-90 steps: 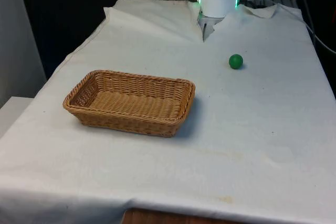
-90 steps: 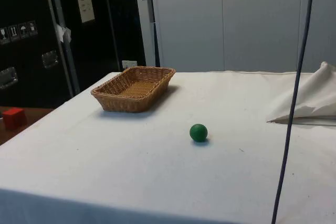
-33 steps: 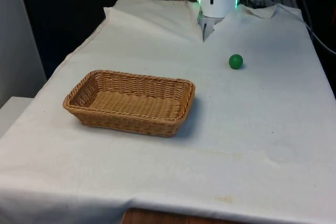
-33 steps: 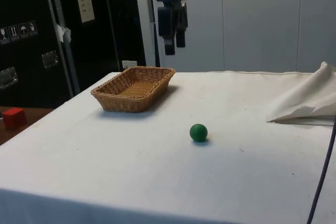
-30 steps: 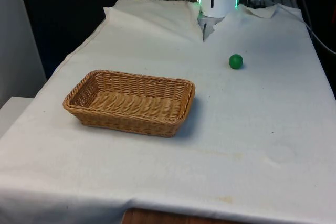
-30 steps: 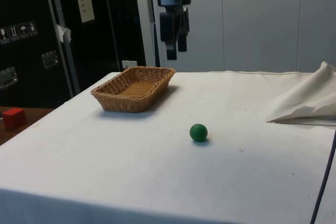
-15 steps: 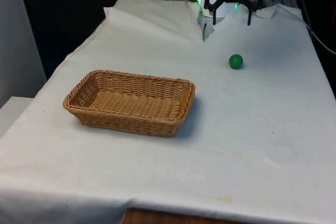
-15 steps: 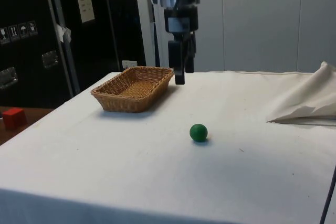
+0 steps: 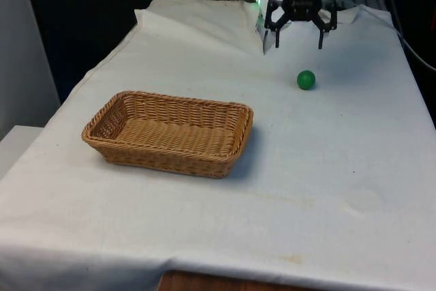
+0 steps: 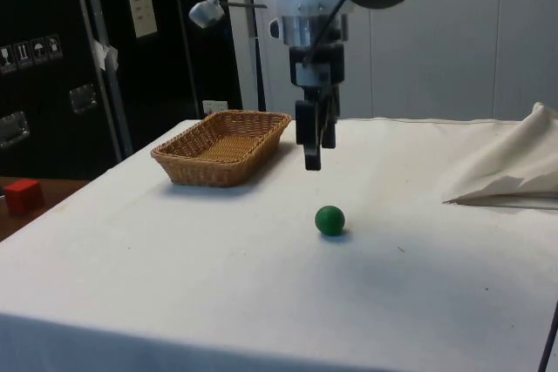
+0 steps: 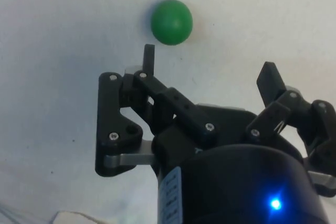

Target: Pick up the ball and place it into the basket.

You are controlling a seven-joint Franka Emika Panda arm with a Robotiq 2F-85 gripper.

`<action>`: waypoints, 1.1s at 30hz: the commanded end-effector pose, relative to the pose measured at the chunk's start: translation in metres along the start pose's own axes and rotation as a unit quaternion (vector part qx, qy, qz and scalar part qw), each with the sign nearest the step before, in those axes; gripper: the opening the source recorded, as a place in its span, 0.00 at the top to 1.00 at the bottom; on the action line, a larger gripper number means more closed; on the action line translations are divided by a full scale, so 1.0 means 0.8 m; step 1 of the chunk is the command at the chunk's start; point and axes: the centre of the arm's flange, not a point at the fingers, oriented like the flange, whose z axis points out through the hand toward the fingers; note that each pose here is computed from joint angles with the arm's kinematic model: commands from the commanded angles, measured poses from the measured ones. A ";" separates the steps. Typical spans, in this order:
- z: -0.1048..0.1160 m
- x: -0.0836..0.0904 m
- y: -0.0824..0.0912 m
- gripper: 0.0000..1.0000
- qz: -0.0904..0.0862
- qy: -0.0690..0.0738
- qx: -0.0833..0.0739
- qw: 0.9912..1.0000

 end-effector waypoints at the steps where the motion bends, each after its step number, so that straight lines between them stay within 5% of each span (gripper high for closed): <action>1: 0.002 -0.003 -0.002 0.00 0.002 0.004 0.008 1.000; 28: 0.073 -0.022 -0.013 0.00 0.012 0.008 0.002 1.000; 29: 0.080 -0.019 -0.008 0.00 0.011 0.003 -0.011 1.000; 30: 0.076 -0.022 -0.014 0.00 0.011 0.007 0.000 1.000; 33: 0.080 -0.023 -0.014 0.00 0.013 0.004 0.000 1.000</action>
